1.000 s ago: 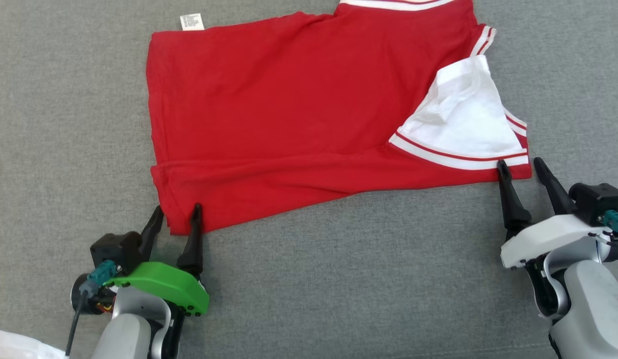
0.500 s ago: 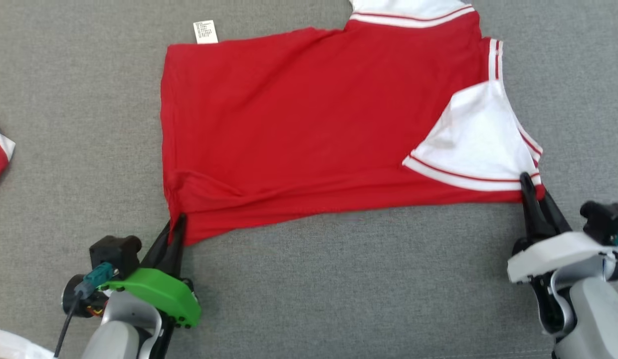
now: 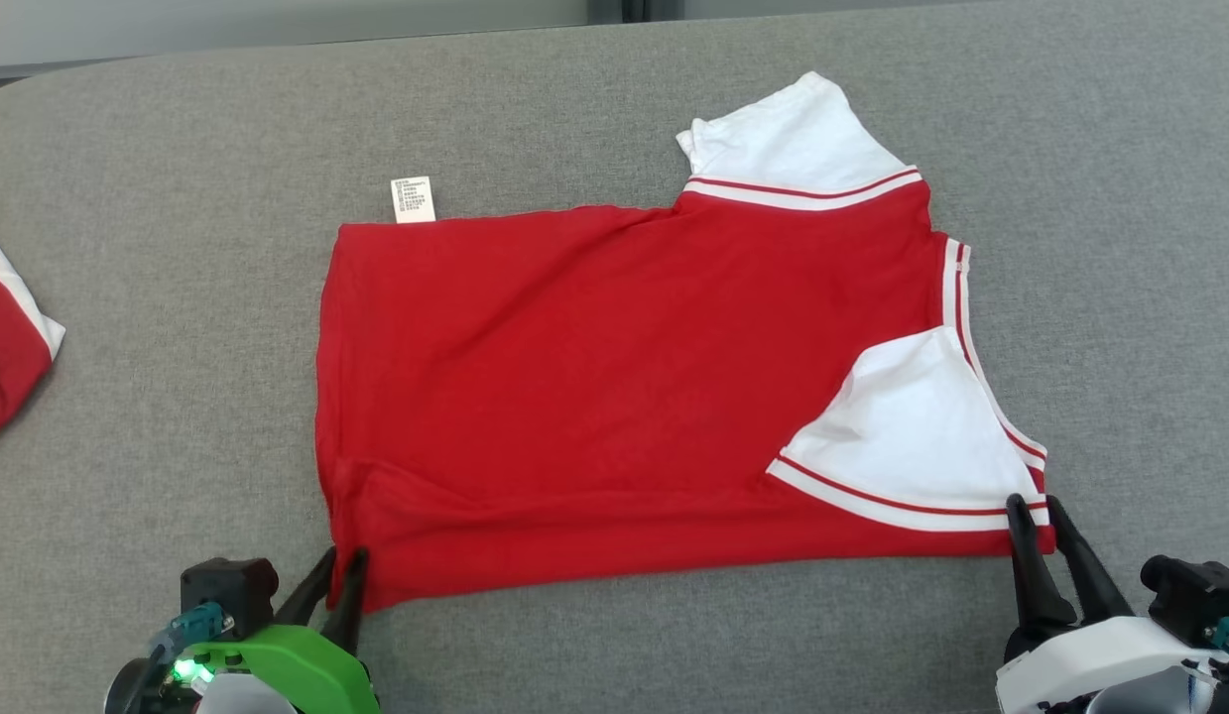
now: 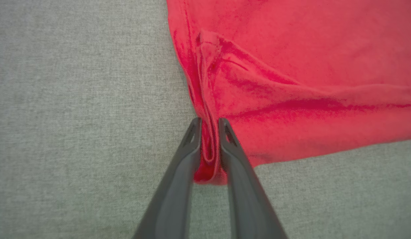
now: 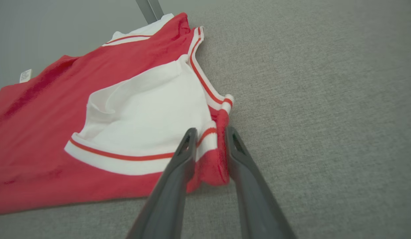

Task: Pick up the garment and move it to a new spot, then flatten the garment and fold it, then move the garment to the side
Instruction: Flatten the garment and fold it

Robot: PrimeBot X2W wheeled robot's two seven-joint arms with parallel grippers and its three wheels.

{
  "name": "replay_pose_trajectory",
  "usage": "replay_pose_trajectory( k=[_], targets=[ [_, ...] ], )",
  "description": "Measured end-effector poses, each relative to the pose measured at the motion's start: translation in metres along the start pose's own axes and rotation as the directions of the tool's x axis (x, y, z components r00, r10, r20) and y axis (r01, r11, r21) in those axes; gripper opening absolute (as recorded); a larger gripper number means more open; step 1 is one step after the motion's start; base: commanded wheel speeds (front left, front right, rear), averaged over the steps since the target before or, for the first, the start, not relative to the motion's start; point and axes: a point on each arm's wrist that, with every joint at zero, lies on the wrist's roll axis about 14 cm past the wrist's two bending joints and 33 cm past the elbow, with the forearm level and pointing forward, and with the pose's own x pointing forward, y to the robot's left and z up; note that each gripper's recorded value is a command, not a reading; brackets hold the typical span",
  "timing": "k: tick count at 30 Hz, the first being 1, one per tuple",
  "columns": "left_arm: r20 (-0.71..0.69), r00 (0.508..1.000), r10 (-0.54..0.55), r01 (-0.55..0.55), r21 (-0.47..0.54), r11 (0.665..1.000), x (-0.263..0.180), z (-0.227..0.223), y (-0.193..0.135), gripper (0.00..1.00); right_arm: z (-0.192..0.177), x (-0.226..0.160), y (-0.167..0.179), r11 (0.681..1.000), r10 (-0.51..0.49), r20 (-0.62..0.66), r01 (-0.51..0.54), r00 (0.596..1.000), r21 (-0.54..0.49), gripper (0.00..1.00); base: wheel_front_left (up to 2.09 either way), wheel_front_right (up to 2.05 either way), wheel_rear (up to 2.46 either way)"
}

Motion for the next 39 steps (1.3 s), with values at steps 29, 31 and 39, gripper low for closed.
replay_pose_trajectory(
  k=[29, 31, 39],
  targets=[
    [0.587, 0.807, 0.074, -0.13, 0.055, 0.99, -0.03, 0.12, -0.013, 1.0, 0.124, 0.001, 0.055, 0.975, 0.174, 0.304, -0.12, 0.937, -0.188, 1.0, 0.0, 0.0, 0.0],
    [0.583, 0.811, 0.051, -0.12, 0.08, 0.99, -0.024, 0.129, -0.014, 1.0, 0.123, 0.003, 0.055, 0.975, 0.173, 0.299, -0.12, 0.938, -0.186, 1.0, 0.0, 0.0, 0.0],
    [0.516, 0.85, -0.108, 0.029, 0.159, 0.987, 0.026, 0.176, -0.037, 1.0, 0.117, 0.021, 0.051, 0.977, 0.162, 0.277, -0.115, 0.947, -0.181, 1.0, 0.0, 0.0, 0.0]
  ],
)
